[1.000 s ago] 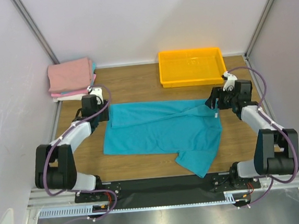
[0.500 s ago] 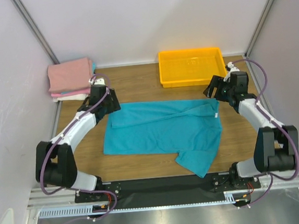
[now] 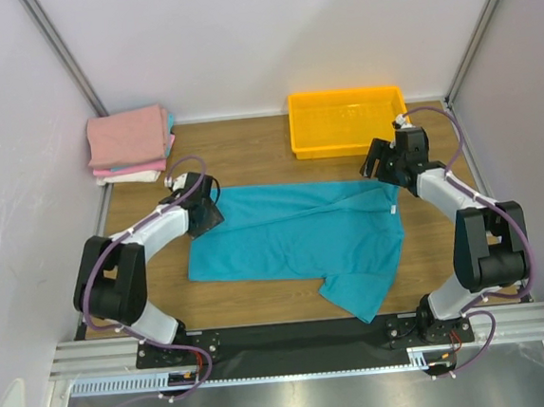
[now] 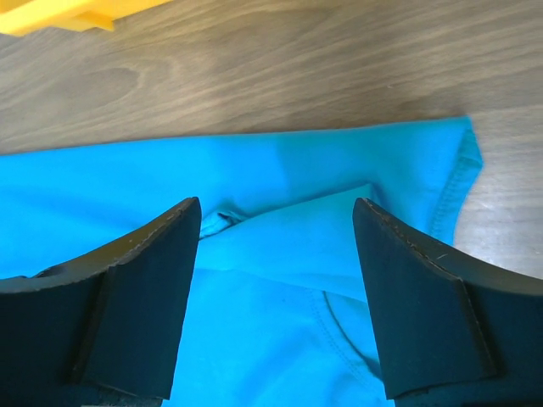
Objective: Fold and stack the t-shirts
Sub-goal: Fold the tshirt
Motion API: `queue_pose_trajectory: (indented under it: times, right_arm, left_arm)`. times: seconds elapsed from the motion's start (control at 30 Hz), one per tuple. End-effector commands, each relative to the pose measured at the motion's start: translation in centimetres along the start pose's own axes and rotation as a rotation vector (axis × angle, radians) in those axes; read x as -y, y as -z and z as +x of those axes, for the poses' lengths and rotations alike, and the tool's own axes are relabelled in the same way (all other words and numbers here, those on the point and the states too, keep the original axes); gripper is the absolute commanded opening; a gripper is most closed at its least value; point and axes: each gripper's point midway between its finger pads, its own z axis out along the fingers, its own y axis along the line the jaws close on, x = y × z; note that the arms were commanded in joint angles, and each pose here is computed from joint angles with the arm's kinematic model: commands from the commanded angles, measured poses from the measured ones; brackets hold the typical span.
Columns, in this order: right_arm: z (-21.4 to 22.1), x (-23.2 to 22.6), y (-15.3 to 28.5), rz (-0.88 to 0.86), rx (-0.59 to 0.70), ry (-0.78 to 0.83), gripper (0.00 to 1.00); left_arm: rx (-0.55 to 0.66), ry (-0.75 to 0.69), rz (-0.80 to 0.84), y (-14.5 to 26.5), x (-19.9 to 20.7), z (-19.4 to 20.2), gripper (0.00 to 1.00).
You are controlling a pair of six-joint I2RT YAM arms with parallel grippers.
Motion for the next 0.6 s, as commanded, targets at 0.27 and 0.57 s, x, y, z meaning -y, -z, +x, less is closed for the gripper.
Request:
queue_pose_trajectory:
  times: [0.27,0.57]
  right_arm:
    - [-0.7,0.8,-0.6,0.054,-0.002,-0.01,0.73]
    - [0.3,2.0,-1.4,0.101,-0.045,-0.01,0.67]
  left_arm:
    - [0.044,0.064,-0.055,-1.3,-0.2,-0.7,0.48]
    - [0.064,0.057,-0.07,-1.7,-0.5,-0.9,0.27]
